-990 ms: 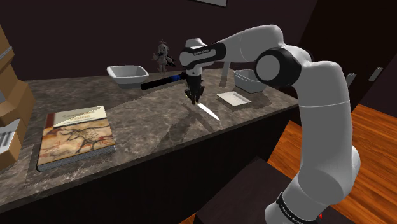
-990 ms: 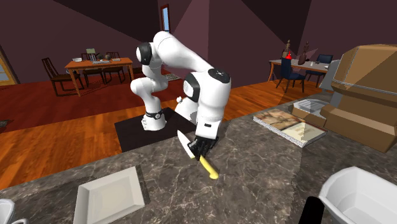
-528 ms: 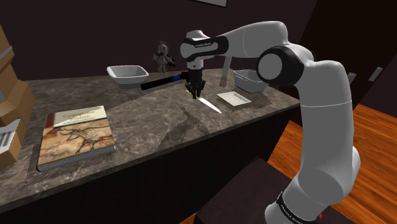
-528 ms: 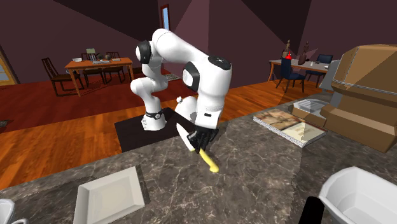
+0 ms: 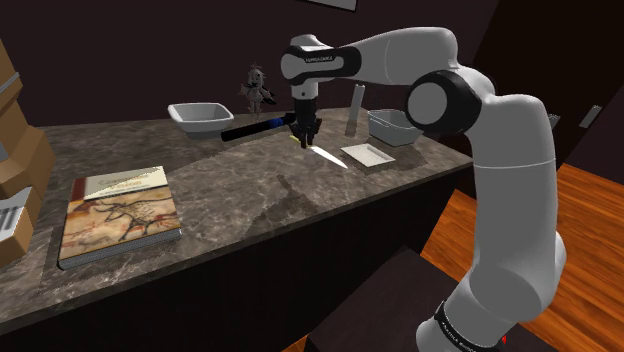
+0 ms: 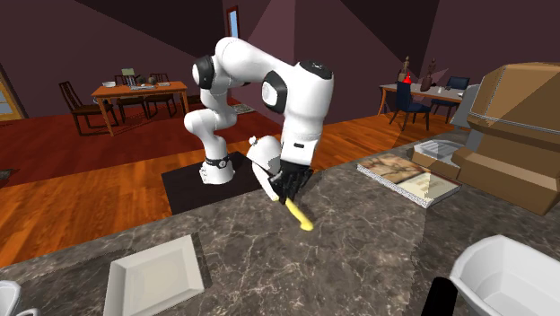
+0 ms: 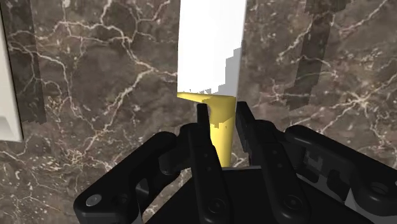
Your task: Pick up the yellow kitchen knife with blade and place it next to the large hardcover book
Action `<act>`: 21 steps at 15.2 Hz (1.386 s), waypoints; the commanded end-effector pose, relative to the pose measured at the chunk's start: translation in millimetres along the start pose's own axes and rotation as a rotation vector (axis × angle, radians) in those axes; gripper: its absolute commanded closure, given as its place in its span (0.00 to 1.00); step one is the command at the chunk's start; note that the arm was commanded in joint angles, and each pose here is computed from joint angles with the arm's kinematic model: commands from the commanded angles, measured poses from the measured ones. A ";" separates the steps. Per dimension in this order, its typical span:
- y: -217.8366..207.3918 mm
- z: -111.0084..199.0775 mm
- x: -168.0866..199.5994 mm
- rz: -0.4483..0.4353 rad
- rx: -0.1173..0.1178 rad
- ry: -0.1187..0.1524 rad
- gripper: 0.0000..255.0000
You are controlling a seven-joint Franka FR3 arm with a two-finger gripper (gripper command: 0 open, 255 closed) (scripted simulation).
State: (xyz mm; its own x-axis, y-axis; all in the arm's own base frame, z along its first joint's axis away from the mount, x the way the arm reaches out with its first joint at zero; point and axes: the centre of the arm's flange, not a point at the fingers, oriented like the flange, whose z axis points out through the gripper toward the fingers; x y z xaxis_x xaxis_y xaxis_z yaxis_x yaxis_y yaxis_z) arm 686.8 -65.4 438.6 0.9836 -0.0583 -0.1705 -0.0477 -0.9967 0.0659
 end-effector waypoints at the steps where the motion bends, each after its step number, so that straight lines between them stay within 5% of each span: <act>1: -24.8 -1.9 -0.9 0.000 0.000 0.000 1.00; 21: -288.3 -17.9 -13.2 0.000 0.000 0.000 1.00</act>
State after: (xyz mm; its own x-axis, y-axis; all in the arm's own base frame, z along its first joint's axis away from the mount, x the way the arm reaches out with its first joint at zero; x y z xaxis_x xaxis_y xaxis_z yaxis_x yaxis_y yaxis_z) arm 688.3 210.7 440.0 0.9835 -0.0574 -0.1714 -0.0466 -0.9967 0.0660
